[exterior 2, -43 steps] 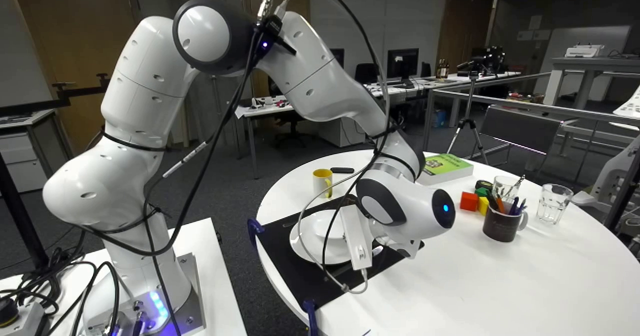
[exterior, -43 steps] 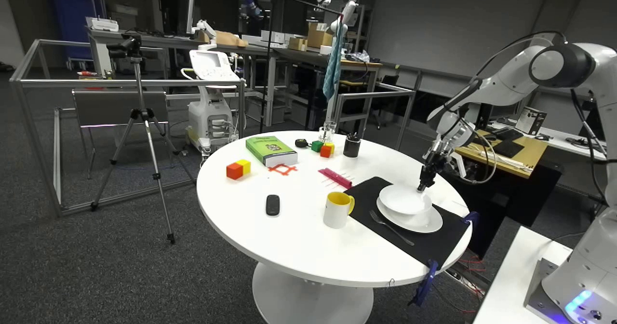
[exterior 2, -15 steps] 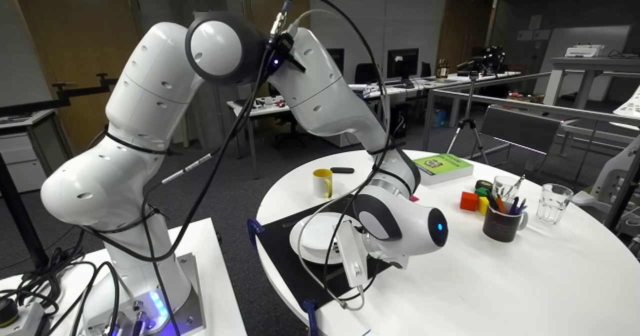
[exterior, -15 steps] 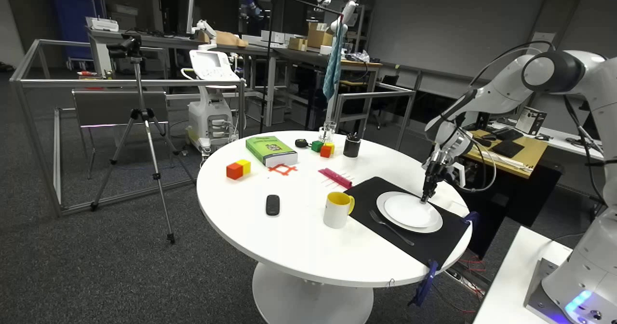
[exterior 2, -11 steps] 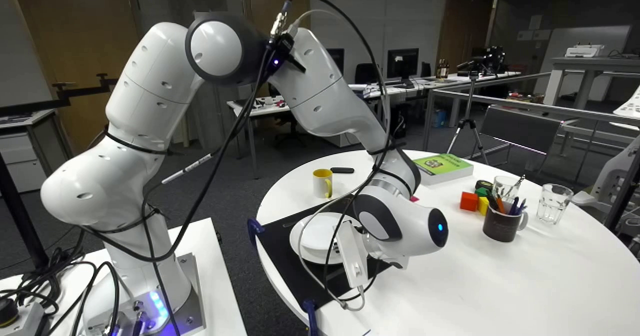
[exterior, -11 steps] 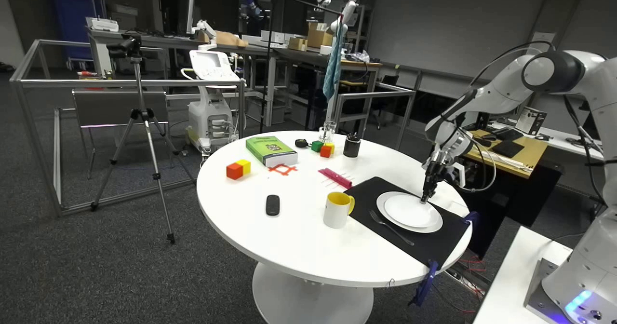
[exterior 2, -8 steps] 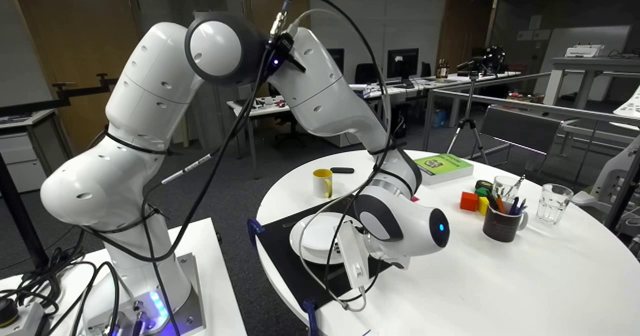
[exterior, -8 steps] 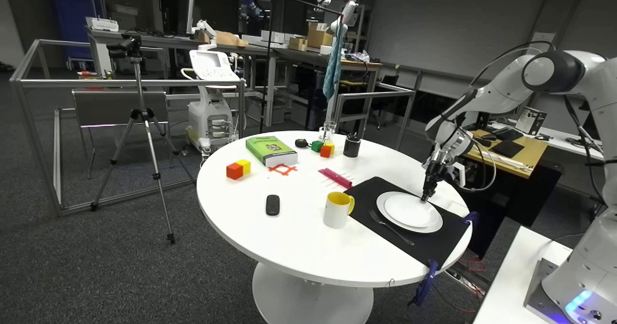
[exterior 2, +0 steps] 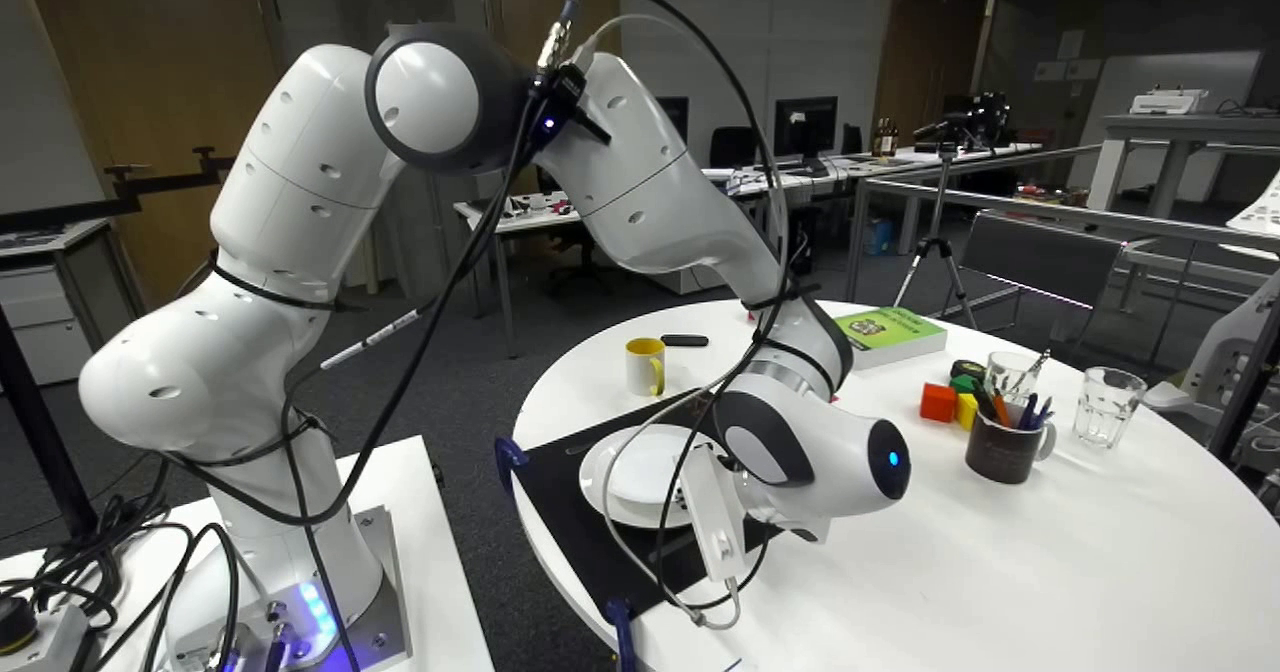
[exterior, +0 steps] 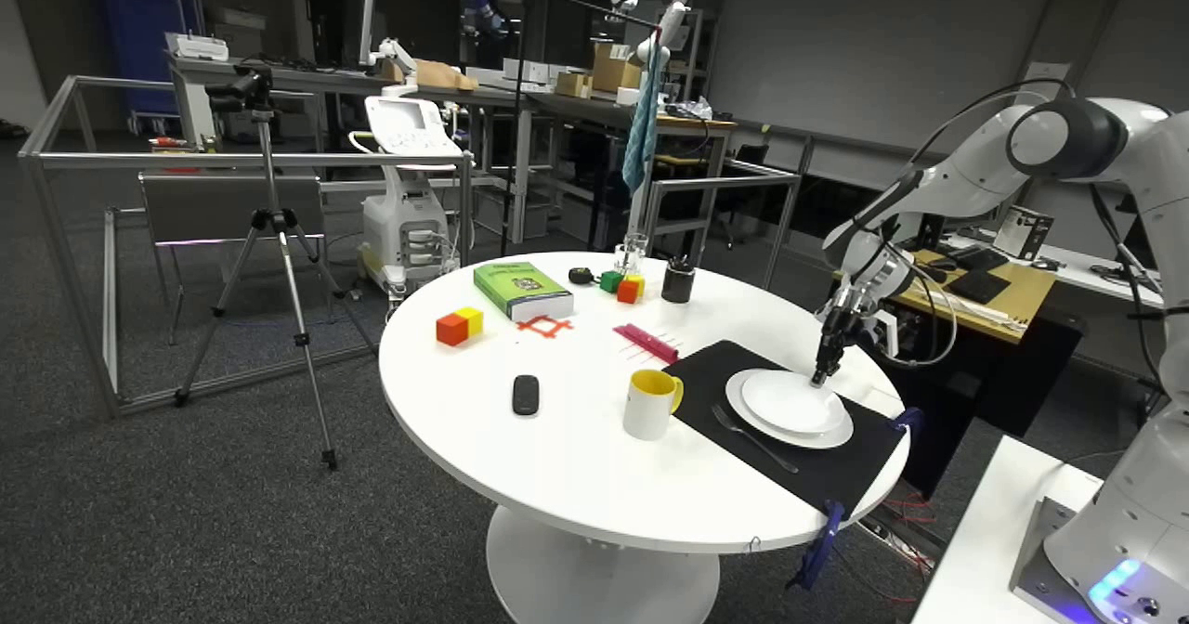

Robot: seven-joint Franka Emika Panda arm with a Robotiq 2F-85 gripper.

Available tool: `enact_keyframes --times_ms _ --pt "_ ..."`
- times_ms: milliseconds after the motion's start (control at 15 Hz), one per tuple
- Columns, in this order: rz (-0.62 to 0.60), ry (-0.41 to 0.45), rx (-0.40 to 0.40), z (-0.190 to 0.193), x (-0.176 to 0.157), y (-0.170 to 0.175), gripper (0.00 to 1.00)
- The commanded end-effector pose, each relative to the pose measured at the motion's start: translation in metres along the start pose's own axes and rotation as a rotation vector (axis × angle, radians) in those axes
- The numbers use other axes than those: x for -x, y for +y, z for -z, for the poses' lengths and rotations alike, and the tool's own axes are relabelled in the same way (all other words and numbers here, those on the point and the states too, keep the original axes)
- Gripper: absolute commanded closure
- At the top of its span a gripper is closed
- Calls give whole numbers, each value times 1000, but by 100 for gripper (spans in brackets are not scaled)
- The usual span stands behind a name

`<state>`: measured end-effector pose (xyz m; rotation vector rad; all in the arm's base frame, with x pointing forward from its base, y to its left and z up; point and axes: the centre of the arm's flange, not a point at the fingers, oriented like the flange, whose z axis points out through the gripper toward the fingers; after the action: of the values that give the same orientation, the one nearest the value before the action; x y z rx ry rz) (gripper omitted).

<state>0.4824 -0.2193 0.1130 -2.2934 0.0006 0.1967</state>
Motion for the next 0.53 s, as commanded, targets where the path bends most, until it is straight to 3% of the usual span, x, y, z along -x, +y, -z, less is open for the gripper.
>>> enact_keyframes --times_ms 0,467 --pt "25 15 -38 5 -3 4 99" --pt "24 1 -41 -2 -5 8 99"
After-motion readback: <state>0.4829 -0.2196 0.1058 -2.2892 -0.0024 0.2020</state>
